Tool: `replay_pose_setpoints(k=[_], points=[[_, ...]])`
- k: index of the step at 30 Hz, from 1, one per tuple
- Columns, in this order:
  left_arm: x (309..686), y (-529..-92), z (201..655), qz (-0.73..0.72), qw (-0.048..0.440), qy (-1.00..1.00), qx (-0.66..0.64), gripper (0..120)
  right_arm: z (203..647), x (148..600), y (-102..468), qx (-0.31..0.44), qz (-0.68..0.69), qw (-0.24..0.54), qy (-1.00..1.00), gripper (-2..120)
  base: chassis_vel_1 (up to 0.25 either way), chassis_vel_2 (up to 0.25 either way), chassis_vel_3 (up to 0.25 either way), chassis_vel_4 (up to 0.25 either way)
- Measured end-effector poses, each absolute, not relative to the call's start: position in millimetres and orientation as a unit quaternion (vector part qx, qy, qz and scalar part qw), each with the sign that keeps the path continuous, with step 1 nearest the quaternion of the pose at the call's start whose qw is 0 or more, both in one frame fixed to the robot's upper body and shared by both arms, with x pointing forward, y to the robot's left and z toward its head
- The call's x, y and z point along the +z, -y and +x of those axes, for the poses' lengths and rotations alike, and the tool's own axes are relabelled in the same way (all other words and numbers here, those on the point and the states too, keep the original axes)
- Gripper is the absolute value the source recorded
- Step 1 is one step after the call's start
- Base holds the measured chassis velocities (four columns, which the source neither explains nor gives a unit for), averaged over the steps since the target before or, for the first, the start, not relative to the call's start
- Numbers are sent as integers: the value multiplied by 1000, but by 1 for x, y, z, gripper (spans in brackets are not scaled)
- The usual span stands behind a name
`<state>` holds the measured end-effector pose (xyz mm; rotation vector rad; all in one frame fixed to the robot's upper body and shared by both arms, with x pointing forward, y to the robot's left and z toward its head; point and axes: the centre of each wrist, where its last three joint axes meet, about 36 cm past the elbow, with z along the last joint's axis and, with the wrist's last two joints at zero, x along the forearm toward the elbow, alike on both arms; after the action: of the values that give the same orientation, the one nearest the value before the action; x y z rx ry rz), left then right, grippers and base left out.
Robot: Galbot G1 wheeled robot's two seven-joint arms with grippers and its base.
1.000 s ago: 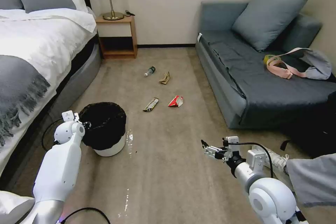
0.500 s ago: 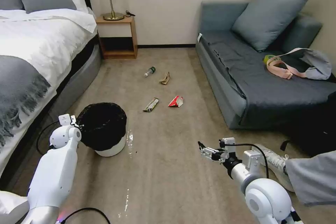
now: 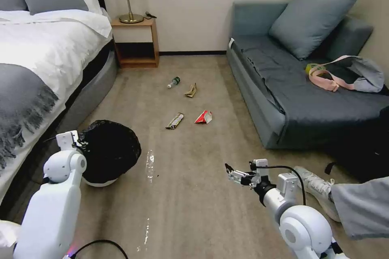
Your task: Pick up the trash bin, then pick up the garbage on the floor and place it into the trash bin.
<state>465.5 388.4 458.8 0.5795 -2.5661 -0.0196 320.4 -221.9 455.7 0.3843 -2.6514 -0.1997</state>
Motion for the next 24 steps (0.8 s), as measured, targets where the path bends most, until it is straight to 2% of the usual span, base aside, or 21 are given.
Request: replay_pose_setpoints(k=[3, 6, 11, 24], points=[[465, -385, 458, 212, 243, 947, -10, 2, 320, 456, 222, -73, 142, 222, 962, 100, 0, 0, 0, 0], [488, -375, 430, 214, 209, 954, -21, 2, 320, 459, 222, -74, 148, 212, 963, 100, 0, 0, 0, 0], [505, -372, 404, 237, 181, 954, -25, 2, 319, 463, 222, -77, 154, 202, 964, 100, 0, 0, 0, 0], [511, -369, 390, 251, 169, 952, -54, 2, 313, 470, 229, -88, 155, 181, 967, 100, 0, 0, 0, 0]])
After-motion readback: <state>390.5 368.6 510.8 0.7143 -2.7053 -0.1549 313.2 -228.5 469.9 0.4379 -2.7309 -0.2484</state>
